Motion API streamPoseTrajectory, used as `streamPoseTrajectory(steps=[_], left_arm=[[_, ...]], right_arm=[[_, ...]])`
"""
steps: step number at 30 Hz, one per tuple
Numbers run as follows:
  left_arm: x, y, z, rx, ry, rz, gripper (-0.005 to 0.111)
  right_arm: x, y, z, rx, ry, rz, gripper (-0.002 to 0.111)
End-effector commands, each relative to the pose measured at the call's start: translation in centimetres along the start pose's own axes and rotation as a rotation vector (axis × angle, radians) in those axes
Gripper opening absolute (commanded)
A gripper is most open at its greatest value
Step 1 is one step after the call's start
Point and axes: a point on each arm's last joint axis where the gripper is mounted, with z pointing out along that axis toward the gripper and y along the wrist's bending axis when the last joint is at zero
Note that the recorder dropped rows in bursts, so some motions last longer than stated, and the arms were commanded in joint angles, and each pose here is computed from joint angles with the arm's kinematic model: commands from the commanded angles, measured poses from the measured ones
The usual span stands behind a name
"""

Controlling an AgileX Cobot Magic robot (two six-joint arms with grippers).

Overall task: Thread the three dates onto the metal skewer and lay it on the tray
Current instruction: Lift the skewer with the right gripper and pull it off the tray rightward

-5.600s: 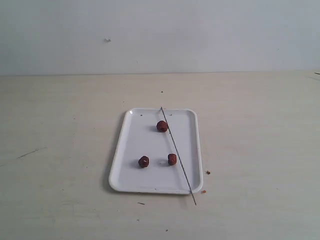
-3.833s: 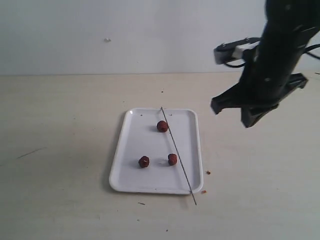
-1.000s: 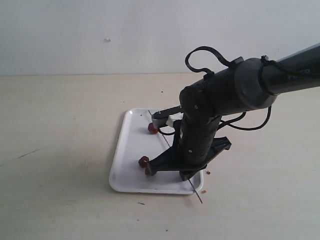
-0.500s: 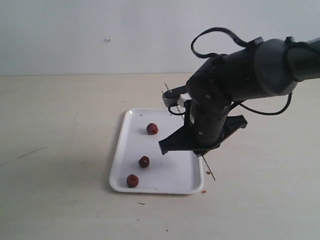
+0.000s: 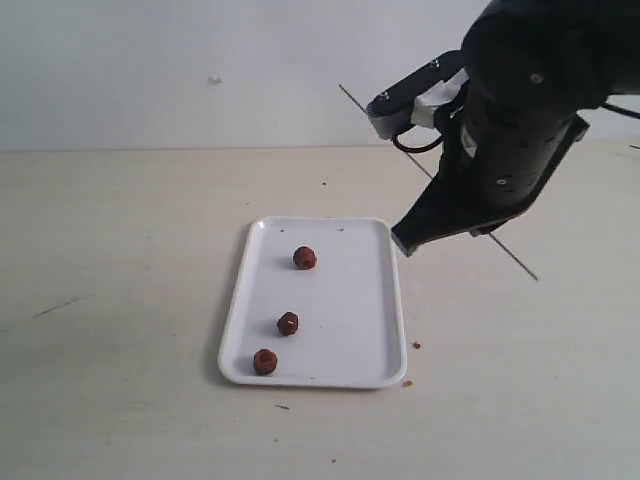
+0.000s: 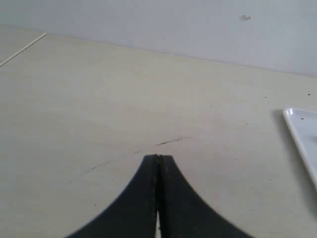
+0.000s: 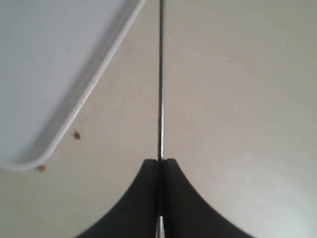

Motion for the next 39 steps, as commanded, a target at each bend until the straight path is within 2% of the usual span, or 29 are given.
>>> streamPoseTrajectory(steps=[1,11,20,27,31,35,39], left_arm=[[0.1,0.0,0.0,0.001,-0.005,-0.005,0.0],[0.1,0.0,0.0,0.001,-0.005,-0.005,0.0],[0.1,0.0,0.0,0.001,-0.005,-0.005,0.0],[0.1,0.0,0.0,0.001,-0.005,-0.005,0.0],[-0.1,0.0,0.0,-0.004,-0.023,0.085,0.0],[-0.2,0.1,0.0,-0.009,-0.029,0.113,0.0],[-0.9,-0.1,-0.1,0.005,-0.115,0.151,0.0]], right_arm=[[1.5,-0.3,-1.2,-0.028,0.112,-0.165,0.0],[2.9,1.0,-1.2,-0.17,0.246,-0.149,0.0],[7.2,2.4,2.1,-0.196,0.386,-0.128,0.0],[9.2,4.3,4.0,-0.321,0.359,-0.058,0.0],[8.5,4.7,4.1,-0.361,0.287,-0.011,0.0],[7.6,5.7,4.6,-0.44,0.22,0.072,0.0],[7.3,6.5,5.7,-0.475,0.227,0.087,0.0]])
